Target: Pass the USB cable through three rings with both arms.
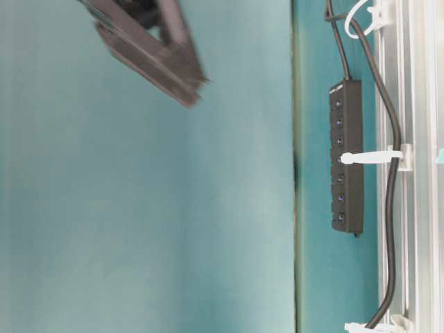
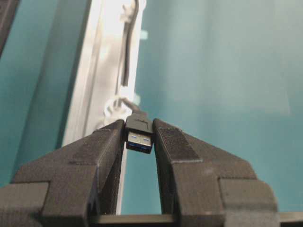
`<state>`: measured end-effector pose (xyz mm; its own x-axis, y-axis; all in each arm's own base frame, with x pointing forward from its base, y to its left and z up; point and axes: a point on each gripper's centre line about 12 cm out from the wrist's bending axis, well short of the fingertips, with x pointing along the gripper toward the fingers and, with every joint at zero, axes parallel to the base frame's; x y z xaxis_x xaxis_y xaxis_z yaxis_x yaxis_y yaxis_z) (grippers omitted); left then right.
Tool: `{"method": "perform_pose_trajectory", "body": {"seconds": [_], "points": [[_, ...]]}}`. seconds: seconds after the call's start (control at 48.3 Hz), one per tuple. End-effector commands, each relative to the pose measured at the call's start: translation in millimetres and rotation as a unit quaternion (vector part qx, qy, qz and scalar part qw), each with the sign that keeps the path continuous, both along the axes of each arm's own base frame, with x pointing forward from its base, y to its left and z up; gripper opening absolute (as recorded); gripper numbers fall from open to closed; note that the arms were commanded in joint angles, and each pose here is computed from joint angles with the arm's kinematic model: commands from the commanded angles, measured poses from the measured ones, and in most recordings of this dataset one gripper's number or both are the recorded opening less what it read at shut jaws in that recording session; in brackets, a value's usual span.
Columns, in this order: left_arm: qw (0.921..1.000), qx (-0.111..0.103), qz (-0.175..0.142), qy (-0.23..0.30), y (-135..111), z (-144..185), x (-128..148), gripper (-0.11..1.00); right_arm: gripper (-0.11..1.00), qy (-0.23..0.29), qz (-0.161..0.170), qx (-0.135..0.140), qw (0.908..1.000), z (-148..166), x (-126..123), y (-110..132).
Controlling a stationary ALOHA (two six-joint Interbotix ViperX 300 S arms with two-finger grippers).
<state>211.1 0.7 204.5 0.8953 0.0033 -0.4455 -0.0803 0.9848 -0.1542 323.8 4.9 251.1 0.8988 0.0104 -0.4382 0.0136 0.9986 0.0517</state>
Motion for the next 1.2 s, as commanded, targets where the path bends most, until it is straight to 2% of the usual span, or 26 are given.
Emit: {"method": "perform_pose_trajectory", "body": {"seconds": [0.0, 0.455, 1.179], "points": [[0.9997, 0.002, 0.0, -0.023, 0.3, 13.3, 6.1, 0.26, 0.66, -0.031, 0.002, 0.004, 0.9995, 13.5, -7.0, 0.5], [0.9996, 0.001, 0.001, -0.027, 0.7, 16.0, 6.9, 0.26, 0.66, -0.055, 0.002, 0.008, 0.9985, 17.1, -35.8, 0.4], [0.9993, 0.001, 0.001, -0.038, 0.6, 18.5, 9.1, 0.26, 0.66, -0.045, -0.001, 0.01, 0.9989, 14.9, -38.9, 0.3]]}}
